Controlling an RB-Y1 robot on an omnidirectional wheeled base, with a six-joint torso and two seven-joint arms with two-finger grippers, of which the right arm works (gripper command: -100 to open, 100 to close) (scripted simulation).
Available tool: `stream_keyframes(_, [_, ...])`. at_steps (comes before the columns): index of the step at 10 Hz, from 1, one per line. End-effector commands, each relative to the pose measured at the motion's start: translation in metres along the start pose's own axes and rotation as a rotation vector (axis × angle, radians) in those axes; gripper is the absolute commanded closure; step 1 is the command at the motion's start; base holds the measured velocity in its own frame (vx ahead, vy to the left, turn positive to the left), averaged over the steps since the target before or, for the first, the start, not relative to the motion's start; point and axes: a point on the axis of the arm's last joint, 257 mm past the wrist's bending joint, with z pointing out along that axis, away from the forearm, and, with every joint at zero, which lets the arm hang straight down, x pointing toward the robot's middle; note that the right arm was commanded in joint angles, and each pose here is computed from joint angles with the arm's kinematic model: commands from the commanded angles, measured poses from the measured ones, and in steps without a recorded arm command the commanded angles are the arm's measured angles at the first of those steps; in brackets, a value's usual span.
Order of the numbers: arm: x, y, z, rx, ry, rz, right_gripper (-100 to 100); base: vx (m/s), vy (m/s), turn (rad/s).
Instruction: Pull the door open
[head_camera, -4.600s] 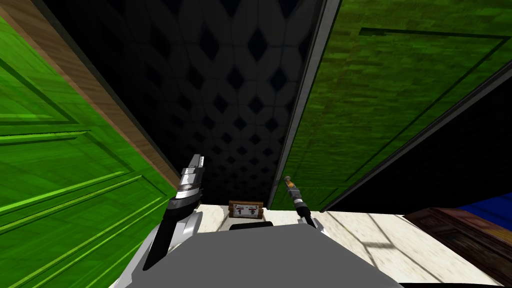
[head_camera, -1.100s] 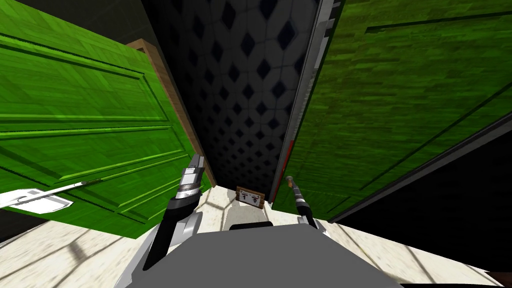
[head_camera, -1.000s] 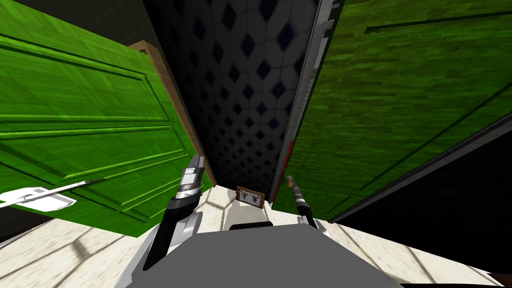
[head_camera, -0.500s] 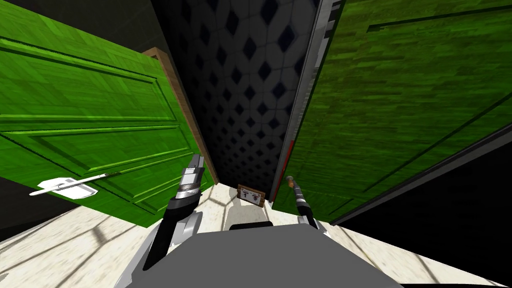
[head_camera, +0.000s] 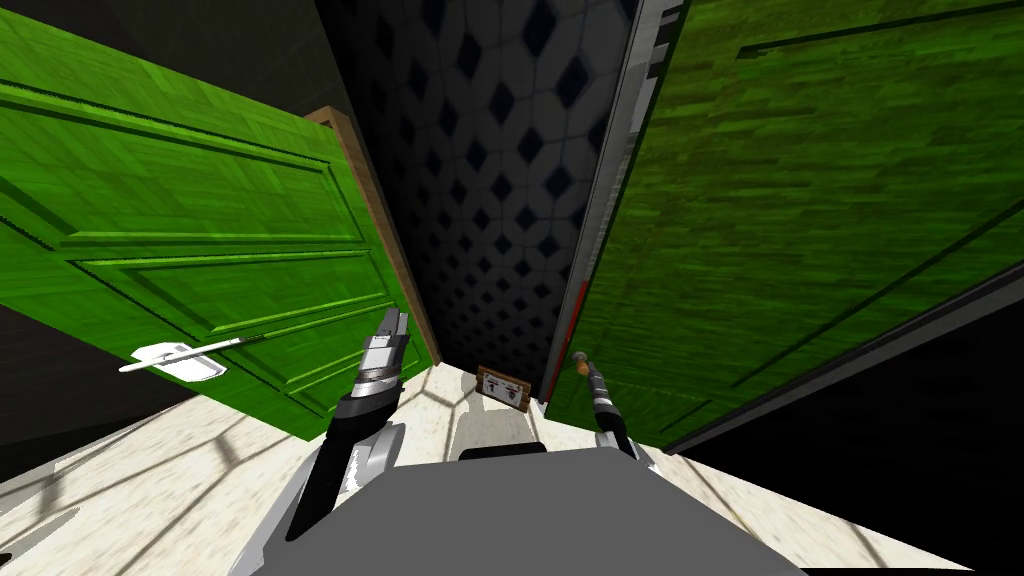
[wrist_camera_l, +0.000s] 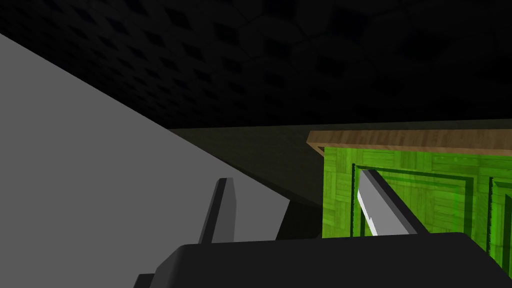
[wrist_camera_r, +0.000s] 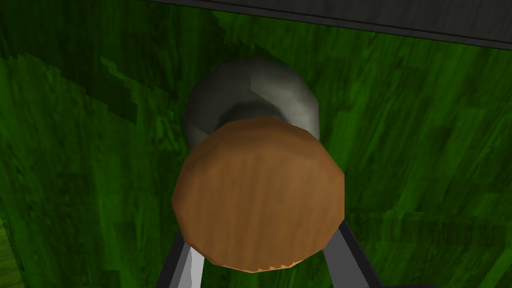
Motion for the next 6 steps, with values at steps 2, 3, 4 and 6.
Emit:
stream_keyframes(2, [0.0032,0.0015,0.0011,-0.004,-0.004,0.085,100,-0.051,-0.023,0.083])
stream_keyframes(3, [0.0013,0.0012,0.0012,-0.003,-0.012,0.127,100,-0.052,-0.02,0.066])
stream_keyframes(4, [0.0013,0.0012,0.0012,-0.003,-0.012,0.135,100,-0.035,-0.017,0.041])
stream_keyframes(6, [-0.0006,0.0009,0.0013,-0.003,-0.02,0.185,100,-0.042,-0.014,0.069])
